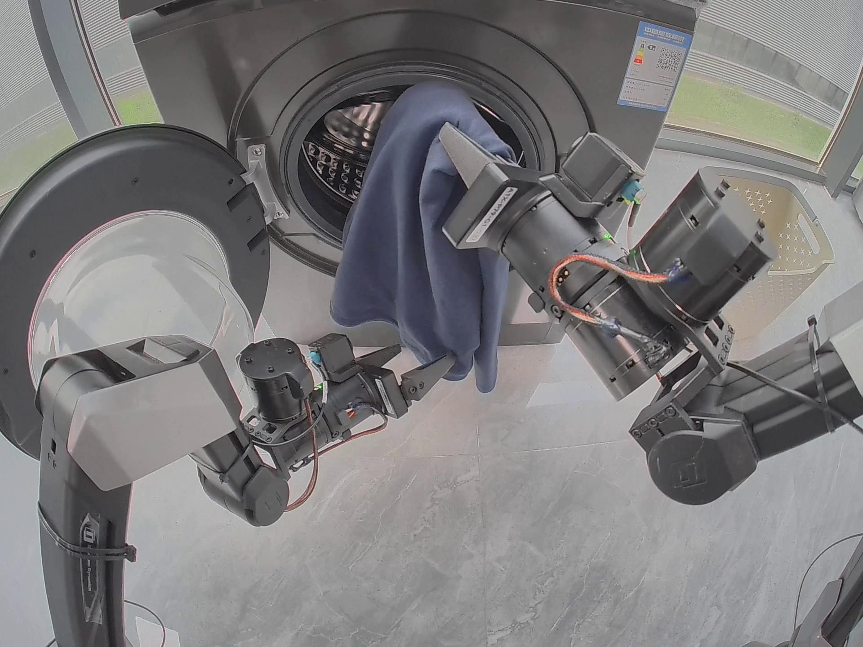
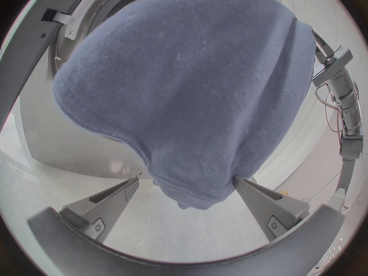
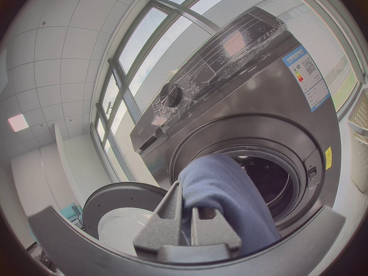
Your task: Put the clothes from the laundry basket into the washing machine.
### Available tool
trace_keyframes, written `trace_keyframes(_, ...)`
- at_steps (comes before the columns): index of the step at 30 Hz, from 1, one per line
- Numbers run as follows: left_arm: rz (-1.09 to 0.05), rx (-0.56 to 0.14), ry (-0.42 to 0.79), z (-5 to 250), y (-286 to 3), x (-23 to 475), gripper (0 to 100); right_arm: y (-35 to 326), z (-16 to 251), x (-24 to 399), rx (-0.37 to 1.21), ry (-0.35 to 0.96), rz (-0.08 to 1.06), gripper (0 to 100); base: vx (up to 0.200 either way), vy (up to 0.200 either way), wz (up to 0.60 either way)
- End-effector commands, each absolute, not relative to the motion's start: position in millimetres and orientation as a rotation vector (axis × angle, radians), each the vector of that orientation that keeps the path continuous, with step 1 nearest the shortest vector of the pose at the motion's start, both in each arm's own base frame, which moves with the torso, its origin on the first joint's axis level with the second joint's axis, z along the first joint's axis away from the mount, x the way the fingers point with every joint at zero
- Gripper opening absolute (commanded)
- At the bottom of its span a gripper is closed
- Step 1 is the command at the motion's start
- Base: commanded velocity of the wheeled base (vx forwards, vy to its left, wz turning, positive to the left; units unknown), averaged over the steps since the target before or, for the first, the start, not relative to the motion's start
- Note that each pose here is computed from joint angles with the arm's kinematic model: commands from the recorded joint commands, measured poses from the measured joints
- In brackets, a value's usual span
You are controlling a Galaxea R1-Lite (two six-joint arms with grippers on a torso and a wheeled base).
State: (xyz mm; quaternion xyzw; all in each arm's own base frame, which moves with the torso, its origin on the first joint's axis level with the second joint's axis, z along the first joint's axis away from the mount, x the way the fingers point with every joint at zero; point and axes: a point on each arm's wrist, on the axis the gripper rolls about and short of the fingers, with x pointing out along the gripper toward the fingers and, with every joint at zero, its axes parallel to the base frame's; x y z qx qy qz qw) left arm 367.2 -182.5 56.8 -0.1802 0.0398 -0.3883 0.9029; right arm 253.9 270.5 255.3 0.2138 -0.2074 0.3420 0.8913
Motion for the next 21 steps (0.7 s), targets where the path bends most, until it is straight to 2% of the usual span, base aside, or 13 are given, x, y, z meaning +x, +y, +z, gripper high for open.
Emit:
trace_keyframes(1,-0.809,-0.382,0.074,56,-185,369,100,271,256,253,0.445,-0.432,0.712,0,0.000,0.000,0.00)
trace_keyframes(8,-0.796,-0.408,0.024,60,-198,372,100,272,255,253,0.447,-0.429,0.716,0,0.000,0.000,0.00)
trace_keyframes(15,-0.803,-0.413,0.030,59,-200,370,100,273,254,252,0.447,-0.427,0.719,0,0.000,0.000,0.00)
trace_keyframes(16,-0.805,-0.410,0.029,59,-201,370,0,273,254,252,0.447,-0.427,0.719,0,0.000,0.000,0.00)
trace_keyframes(21,-0.805,-0.410,0.028,60,-201,369,0,273,250,252,0.439,-0.412,0.718,0,0.000,0.000,0.00)
